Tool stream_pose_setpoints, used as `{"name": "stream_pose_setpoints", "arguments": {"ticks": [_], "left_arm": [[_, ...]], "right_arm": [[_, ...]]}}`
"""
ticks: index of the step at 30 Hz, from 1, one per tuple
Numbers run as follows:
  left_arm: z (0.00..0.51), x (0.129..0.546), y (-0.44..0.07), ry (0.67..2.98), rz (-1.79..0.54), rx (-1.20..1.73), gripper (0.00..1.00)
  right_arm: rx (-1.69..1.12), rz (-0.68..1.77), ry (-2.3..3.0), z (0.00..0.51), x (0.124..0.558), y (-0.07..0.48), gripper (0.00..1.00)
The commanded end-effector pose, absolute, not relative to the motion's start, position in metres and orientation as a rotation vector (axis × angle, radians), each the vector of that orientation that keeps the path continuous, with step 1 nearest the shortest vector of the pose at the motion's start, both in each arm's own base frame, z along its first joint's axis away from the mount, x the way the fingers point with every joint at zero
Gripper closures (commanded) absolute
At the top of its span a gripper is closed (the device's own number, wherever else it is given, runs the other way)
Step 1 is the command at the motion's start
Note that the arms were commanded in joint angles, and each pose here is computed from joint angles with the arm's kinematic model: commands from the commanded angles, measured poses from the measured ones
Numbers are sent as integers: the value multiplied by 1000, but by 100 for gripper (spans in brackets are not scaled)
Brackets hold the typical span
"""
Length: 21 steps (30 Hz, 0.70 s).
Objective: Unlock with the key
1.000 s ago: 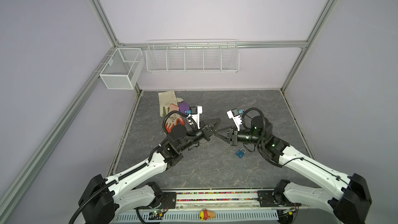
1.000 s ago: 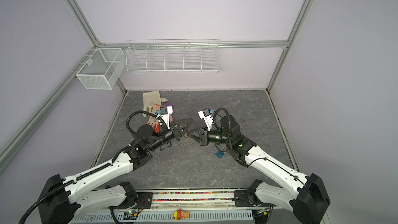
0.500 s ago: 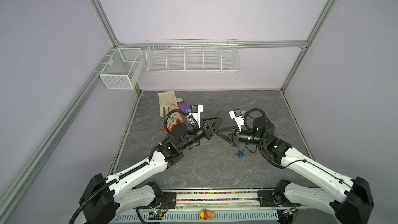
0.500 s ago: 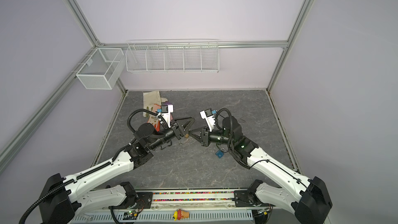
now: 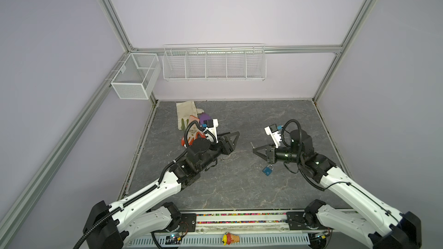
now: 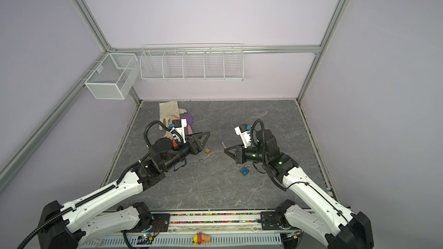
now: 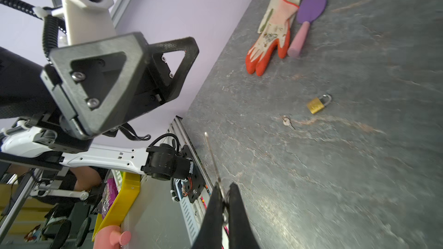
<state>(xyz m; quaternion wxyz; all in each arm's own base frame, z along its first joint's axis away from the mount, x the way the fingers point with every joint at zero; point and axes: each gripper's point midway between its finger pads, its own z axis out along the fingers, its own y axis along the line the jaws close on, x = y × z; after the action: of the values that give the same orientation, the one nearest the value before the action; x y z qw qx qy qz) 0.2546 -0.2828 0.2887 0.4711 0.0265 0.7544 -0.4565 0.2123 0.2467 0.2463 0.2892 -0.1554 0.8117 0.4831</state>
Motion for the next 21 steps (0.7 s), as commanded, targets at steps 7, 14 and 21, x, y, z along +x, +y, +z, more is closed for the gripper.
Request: {"name": "stream_pose_setpoints", "arguments": {"ticks": [7,14,21], "left_arm": [[214,226,-312,2185,-885,211,32],[183,194,-369,2291,-773,548,31],[150,170,-415,2338,-605,856,31]], "right_arm": [[-15,1033,2405,184,229,159,94],[158,999,2452,159,236,129,94],[221,927,2466,144,241,111,94]]}}
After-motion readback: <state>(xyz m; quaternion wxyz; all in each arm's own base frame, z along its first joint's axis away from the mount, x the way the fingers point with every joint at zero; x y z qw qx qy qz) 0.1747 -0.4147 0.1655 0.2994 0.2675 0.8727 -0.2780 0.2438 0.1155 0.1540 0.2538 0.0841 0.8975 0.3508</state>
